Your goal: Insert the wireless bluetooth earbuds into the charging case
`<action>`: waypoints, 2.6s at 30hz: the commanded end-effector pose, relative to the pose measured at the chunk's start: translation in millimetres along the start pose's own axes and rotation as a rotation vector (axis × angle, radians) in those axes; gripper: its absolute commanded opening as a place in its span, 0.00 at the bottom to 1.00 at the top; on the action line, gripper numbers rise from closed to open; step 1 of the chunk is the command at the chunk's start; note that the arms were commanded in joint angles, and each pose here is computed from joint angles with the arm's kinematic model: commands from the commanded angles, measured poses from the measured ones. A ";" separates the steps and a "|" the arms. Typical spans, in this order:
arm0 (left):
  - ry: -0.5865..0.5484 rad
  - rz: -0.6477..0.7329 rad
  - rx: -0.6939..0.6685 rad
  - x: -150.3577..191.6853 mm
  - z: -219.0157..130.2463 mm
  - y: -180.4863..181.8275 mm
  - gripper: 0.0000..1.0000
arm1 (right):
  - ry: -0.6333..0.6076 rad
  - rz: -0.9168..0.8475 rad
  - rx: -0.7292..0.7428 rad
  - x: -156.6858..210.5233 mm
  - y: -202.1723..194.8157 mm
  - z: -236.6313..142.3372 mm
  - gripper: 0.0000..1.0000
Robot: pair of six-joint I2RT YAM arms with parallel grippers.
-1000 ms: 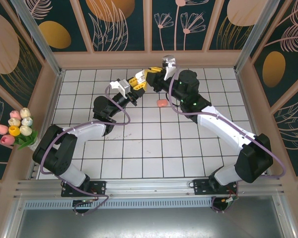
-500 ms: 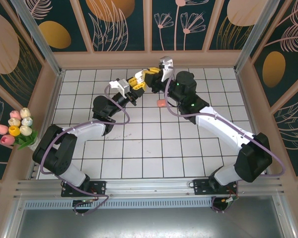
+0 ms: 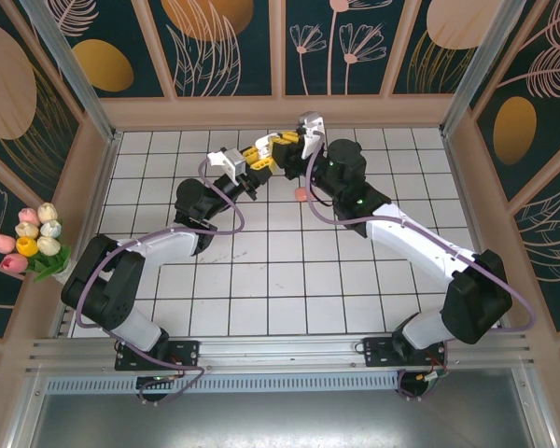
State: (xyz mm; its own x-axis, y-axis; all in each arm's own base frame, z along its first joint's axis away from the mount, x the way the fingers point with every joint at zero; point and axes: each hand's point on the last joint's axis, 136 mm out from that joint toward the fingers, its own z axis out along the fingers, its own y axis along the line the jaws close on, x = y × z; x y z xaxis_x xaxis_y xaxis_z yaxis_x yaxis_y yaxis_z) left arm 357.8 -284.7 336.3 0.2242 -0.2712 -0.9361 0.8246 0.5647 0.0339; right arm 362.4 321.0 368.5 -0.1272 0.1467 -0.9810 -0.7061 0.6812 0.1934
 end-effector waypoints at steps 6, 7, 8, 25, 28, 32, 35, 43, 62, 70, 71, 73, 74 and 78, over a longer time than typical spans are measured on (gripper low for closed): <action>-0.135 0.055 0.042 -43.4 3.0 -10.3 0.00 | 0.057 -0.014 -0.005 17.8 3.3 -4.7 0.27; -0.136 0.056 0.042 -43.5 3.0 -10.3 0.00 | 0.056 -0.014 -0.006 16.9 3.5 -4.9 0.28; -0.134 0.054 0.042 -42.5 3.2 -10.0 0.00 | 0.055 -0.016 -0.007 16.4 4.1 -5.2 0.28; -0.130 0.039 0.043 -36.5 3.5 -9.3 0.00 | 0.018 -0.026 0.016 -0.8 3.0 -7.5 0.39; -0.127 0.037 0.044 -34.9 3.1 -9.7 0.00 | 0.007 -0.025 0.023 -4.6 1.9 -7.5 0.40; -0.126 0.037 0.046 -34.9 2.7 -10.0 0.00 | -0.007 -0.025 0.030 -10.3 1.2 -7.6 0.43; -0.125 0.037 0.046 -34.4 2.5 -10.2 0.00 | -0.014 -0.024 0.032 -13.5 1.2 -7.6 0.46; -0.118 0.031 0.050 -31.2 1.9 -10.8 0.00 | -0.044 -0.005 0.058 -24.8 -5.6 -9.7 0.49; -0.113 0.032 0.049 -28.8 0.7 -10.9 0.00 | -0.095 0.071 0.034 -40.0 -11.9 -10.9 0.53; -0.108 0.034 0.049 -27.4 0.7 -10.7 0.00 | -0.089 0.107 -0.010 -40.4 -6.2 -6.2 0.54; -0.109 0.034 0.049 -27.6 0.8 -10.9 0.00 | -0.093 0.110 -0.015 -42.0 -5.4 -6.4 0.54; -0.107 0.034 0.049 -26.8 0.9 -10.8 0.00 | -0.095 0.116 -0.026 -43.2 -3.2 -5.8 0.55; -0.107 0.035 0.049 -26.9 0.8 -10.9 0.00 | -0.097 0.120 -0.029 -44.3 -3.2 -5.9 0.55; -0.104 0.035 0.044 -25.4 0.1 -10.1 0.00 | -0.104 0.129 -0.043 -47.8 -0.3 -7.0 0.55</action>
State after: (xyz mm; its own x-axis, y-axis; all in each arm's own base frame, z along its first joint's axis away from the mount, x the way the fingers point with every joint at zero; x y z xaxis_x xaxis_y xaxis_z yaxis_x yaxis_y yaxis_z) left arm 349.6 -284.1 349.2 0.2679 -0.3066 -0.9133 0.8341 0.5482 0.0606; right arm 367.7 308.7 385.6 -0.1888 0.2472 -0.9504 -0.6845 0.6608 0.3078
